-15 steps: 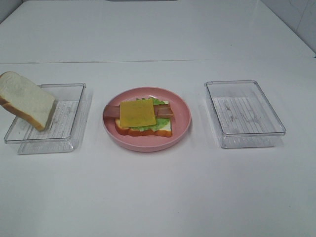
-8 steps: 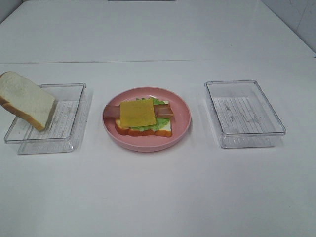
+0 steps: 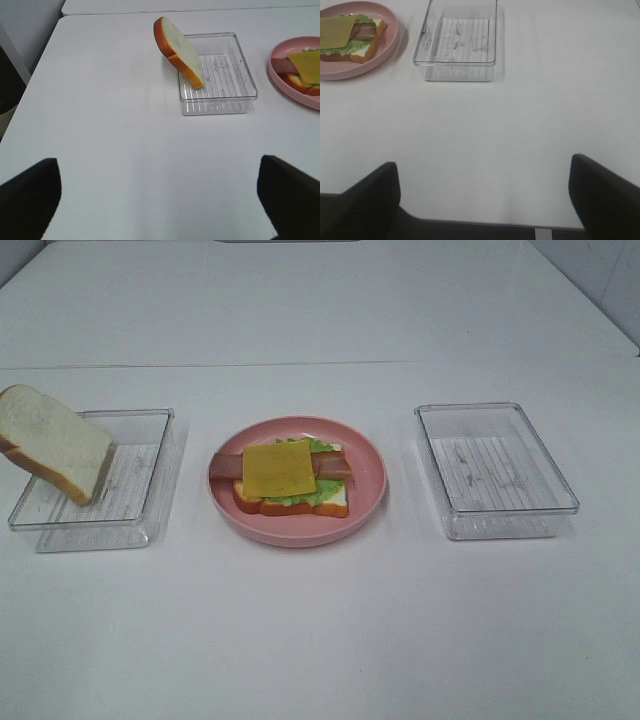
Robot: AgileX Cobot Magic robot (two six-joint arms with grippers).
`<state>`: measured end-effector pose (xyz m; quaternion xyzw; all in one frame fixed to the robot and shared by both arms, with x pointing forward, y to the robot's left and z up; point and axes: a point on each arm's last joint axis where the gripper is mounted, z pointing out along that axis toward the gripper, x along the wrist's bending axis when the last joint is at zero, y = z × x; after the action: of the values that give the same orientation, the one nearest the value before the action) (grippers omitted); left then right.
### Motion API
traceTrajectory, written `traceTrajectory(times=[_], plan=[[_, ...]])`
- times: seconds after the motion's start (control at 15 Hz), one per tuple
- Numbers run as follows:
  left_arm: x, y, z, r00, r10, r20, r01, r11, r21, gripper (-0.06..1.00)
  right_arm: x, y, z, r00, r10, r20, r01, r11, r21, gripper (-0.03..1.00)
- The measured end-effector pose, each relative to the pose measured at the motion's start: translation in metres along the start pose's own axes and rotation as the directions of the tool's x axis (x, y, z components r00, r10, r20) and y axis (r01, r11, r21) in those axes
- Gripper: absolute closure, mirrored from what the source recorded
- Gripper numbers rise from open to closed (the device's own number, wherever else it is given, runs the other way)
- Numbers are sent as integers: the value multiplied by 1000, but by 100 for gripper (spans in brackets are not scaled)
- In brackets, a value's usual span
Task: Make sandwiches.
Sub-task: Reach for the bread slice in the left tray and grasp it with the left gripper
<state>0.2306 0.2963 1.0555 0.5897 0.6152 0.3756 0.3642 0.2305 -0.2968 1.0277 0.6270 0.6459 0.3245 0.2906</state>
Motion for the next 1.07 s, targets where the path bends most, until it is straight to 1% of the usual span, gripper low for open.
traceTrajectory(times=[0.33,0.87,0.93,1.0,1.07], plan=[[0,0,0,1000,1,-3,-1,1000,0,-4,0,0,0,1000,0,0,0,1000,-1,9],[4,3,0,999,0,-40,1,1000,11,-4,0,1,0,1000,0,0,0,1000,-7,9],[4,11,1,999,0,-41,1,999,42,-4,0,1,0,1000,-1,0,1,1000,-7,9],[4,25,5,999,-1,-38,5,994,112,-4,0,1,0,1000,-1,0,1,1000,-7,9],[5,42,10,999,-2,-37,9,981,195,-4,0,1,0,1000,-1,0,1,1000,-7,9]])
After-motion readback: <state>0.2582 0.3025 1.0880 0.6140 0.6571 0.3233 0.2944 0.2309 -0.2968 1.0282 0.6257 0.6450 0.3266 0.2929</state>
